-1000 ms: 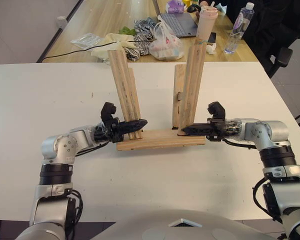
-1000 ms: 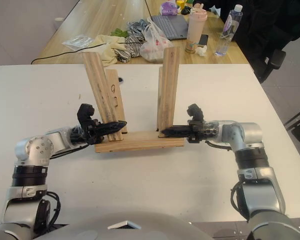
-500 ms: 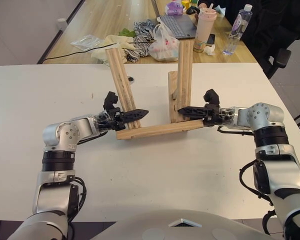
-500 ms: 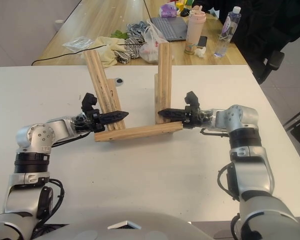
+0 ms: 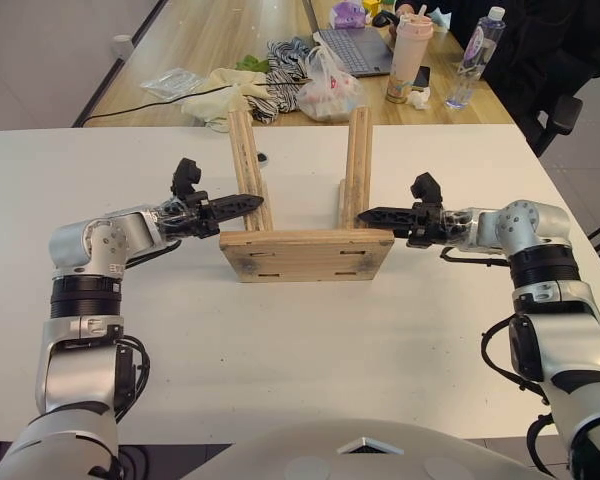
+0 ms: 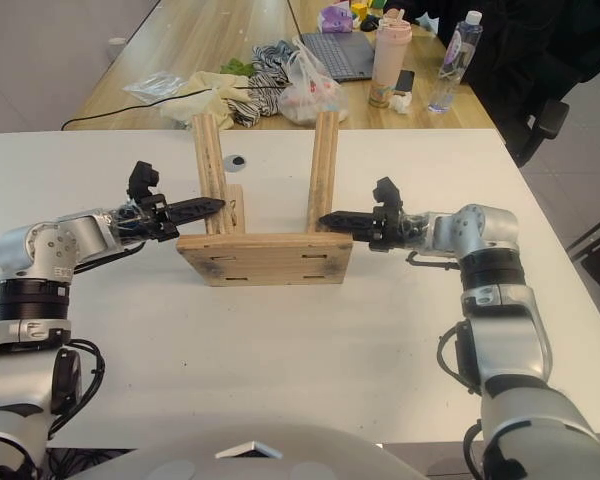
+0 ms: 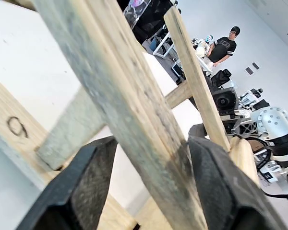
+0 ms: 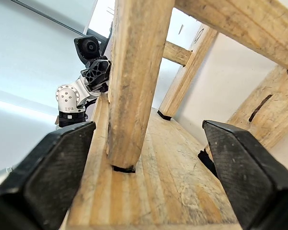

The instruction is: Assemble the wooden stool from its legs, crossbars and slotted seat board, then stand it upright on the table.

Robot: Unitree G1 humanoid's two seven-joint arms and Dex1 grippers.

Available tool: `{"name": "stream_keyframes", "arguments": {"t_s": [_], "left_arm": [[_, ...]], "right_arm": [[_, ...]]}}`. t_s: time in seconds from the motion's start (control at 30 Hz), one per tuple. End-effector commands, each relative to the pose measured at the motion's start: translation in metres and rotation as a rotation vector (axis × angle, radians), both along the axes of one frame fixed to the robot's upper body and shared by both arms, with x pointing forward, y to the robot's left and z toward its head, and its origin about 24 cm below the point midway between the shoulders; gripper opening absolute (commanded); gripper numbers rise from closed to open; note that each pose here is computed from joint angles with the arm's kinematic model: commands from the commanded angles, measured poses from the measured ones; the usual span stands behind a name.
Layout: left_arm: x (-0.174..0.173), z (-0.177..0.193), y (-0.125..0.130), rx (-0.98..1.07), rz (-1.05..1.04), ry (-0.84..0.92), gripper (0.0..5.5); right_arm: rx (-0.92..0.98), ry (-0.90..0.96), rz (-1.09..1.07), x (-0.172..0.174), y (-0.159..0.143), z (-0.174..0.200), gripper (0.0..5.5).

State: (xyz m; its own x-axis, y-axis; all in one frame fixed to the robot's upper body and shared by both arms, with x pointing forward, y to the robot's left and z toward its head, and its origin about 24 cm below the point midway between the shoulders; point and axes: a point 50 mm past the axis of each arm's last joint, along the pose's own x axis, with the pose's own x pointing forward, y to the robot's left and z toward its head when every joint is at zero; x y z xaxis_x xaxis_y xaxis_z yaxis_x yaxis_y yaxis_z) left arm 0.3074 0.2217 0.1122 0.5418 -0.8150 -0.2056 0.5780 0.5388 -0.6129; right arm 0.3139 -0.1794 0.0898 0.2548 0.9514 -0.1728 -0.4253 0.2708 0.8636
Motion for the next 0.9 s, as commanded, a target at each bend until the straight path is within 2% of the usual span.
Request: {"name": "stream_keyframes", "arguments": {"t_s": [0.03, 0.13, 0.27, 0.37, 0.53, 0.73, 0.9], "left_arm": [[-0.009, -0.006, 0.029, 0.100, 0.092, 0.037, 2.60], [-0.017, -0.005, 0.039, 0.083, 0.114, 0.028, 2.60], [-0.033, 0.001, 0.049, 0.095, 0.111, -0.209, 2.60], [-0.043, 0.006, 0.049, 0.062, 0.076, -0.312, 2.60], [-0.053, -0.001, 0.054, 0.119, 0.032, -0.288, 2.60], [-0.084, 0.009, 0.089, 0.308, -0.063, -0.330, 2.60], [-0.095, 0.008, 0.098, 0.306, -0.142, -0.294, 2.60]], "right_arm": [[-0.029, -0.019, -0.100, -0.001, -0.029, 0.005, 4.08], [0.020, -0.075, -0.116, -0.004, -0.038, 0.016, 4.08], [-0.121, -0.363, -0.090, -0.017, -0.047, 0.017, 4.08], [-0.153, -0.516, -0.025, -0.037, -0.039, 0.010, 4.55], [-0.210, -0.631, 0.121, -0.060, -0.016, -0.004, 5.37], [-0.265, -0.756, 0.161, -0.065, 0.003, -0.014, 5.37], [-0.289, -0.803, 0.104, -0.047, 0.013, -0.020, 4.69]]}}
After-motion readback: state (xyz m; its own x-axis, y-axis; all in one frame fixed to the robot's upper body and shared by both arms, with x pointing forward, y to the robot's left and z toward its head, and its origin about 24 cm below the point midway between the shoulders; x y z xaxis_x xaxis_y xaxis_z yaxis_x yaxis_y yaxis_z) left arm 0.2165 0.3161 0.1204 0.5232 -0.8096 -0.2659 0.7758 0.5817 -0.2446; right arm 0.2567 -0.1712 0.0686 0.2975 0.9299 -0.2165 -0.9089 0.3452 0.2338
